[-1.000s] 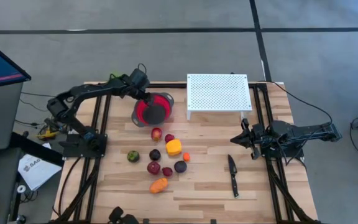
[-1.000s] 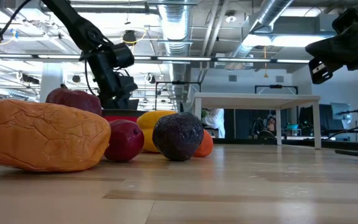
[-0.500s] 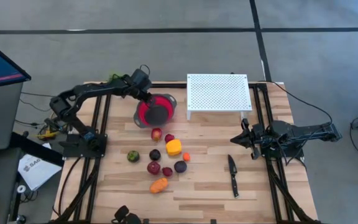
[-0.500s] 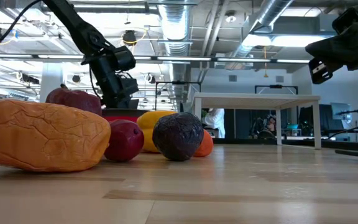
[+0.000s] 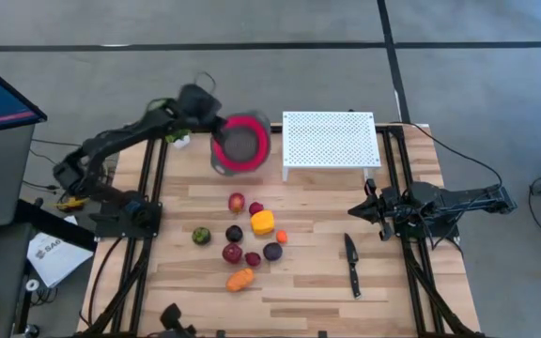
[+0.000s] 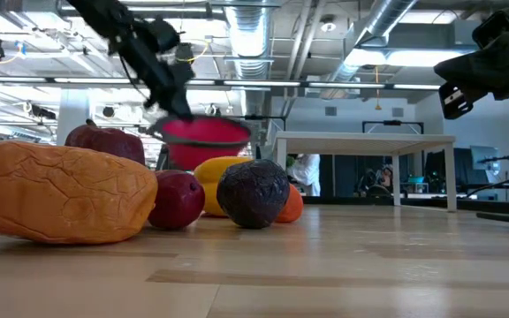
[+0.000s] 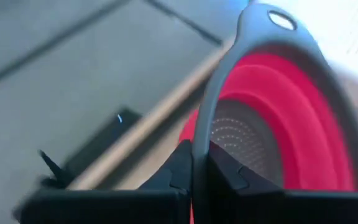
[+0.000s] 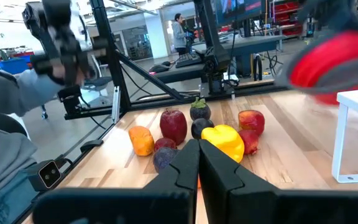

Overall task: Pick & Place Fruit
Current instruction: Put the red strainer bowl on the shelf

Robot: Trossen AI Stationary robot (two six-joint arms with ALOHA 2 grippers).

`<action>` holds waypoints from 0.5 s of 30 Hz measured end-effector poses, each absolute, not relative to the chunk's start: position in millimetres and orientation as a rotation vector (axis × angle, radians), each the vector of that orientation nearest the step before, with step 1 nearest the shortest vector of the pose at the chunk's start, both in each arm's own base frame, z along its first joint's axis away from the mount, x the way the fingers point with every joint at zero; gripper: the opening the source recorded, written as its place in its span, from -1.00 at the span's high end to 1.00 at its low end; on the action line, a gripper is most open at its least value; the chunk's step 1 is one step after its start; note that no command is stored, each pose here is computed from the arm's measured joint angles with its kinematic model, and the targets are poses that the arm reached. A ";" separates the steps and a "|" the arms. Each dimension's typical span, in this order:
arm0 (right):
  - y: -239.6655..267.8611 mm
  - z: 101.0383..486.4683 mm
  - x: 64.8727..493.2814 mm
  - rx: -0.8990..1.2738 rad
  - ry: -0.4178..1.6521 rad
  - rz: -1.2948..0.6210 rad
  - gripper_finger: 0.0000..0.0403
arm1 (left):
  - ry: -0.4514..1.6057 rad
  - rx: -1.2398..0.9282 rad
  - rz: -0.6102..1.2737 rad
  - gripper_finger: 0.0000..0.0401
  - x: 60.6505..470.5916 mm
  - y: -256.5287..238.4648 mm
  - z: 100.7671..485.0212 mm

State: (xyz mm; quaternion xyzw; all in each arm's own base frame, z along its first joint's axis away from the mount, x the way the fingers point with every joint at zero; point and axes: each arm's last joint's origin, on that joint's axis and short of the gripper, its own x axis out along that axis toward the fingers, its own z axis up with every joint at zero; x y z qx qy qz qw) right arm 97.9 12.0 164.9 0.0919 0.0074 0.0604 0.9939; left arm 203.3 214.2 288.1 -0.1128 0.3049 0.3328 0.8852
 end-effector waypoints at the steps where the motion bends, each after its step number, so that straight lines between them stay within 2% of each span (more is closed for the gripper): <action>1: 12.0 164.8 97.9 0.184 0.015 0.121 0.97 | 0.595 -0.221 0.698 0.95 201.4 214.1 300.2; 5: 12.0 164.8 97.9 0.184 0.015 0.121 0.97 | 0.436 -0.201 0.702 0.91 198.2 218.0 342.7; 8: 12.0 164.9 97.9 0.184 0.015 0.121 0.97 | 0.304 -0.235 0.572 0.94 212.5 227.5 357.0; 11: 12.0 164.9 97.9 0.184 0.014 0.120 0.97 | 0.226 -0.258 0.435 0.94 240.9 240.6 355.5; 15: 12.0 164.8 97.9 0.184 0.015 0.121 0.97 | 0.264 -0.280 0.394 0.88 283.1 266.1 334.6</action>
